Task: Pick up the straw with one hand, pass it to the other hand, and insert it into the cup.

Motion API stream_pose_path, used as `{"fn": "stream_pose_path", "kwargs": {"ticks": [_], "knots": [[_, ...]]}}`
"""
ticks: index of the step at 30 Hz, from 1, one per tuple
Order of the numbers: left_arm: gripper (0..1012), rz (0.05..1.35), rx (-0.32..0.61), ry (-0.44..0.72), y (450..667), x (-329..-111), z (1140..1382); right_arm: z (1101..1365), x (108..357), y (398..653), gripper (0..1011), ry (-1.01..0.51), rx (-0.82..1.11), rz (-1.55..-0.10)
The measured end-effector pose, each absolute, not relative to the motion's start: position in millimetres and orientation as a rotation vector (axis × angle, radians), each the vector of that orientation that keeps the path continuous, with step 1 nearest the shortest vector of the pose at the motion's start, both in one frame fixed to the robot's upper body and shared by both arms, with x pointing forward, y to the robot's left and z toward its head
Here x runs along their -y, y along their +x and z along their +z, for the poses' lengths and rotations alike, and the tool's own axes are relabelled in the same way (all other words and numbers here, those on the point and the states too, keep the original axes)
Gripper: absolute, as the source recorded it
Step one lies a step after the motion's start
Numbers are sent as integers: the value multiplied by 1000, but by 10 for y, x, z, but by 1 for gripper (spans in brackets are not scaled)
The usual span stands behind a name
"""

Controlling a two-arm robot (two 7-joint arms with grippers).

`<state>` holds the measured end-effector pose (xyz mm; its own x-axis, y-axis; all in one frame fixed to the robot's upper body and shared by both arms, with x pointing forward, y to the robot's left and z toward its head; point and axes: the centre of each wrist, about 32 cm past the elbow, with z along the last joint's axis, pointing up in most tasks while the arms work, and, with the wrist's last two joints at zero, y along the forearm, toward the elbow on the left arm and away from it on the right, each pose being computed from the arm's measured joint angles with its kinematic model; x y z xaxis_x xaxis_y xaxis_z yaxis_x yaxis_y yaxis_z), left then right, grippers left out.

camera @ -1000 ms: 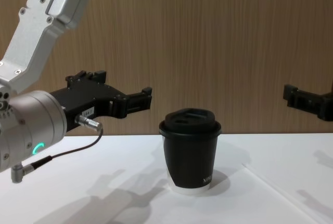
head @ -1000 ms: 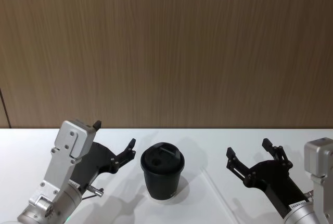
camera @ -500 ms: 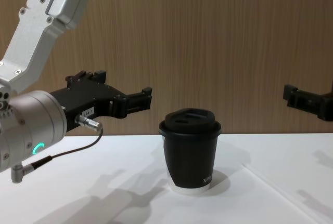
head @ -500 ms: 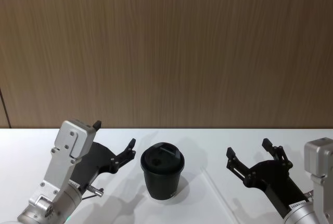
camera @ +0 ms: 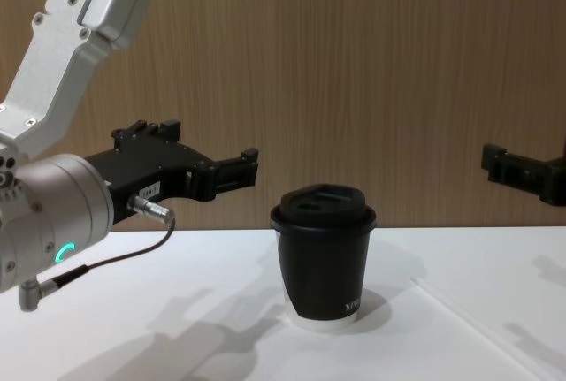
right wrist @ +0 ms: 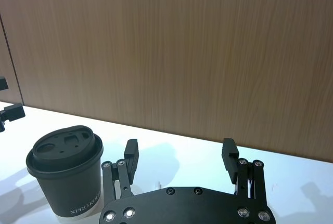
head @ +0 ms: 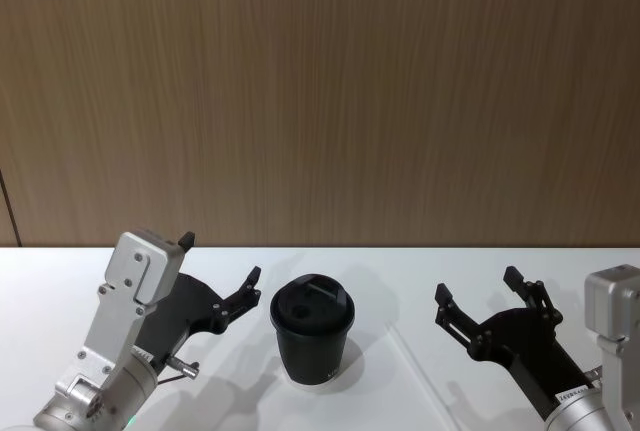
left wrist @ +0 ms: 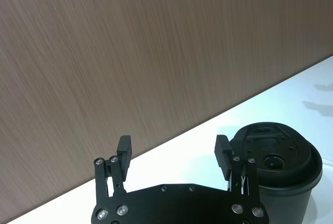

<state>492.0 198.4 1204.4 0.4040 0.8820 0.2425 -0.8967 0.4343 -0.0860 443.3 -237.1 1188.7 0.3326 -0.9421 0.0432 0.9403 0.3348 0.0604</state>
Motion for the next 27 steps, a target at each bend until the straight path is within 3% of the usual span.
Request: {"fn": "stream_pose_path", "kwargs": {"ticks": [18,27], "knots": [[1003,1124,268,61,4920,-1984,12044,11901,2378,4433,1001,22,76,-1227],[1003,1124,268,61,4920,-1984,12044,12116,2441,4437,1001,-33,65,-1196]]}}
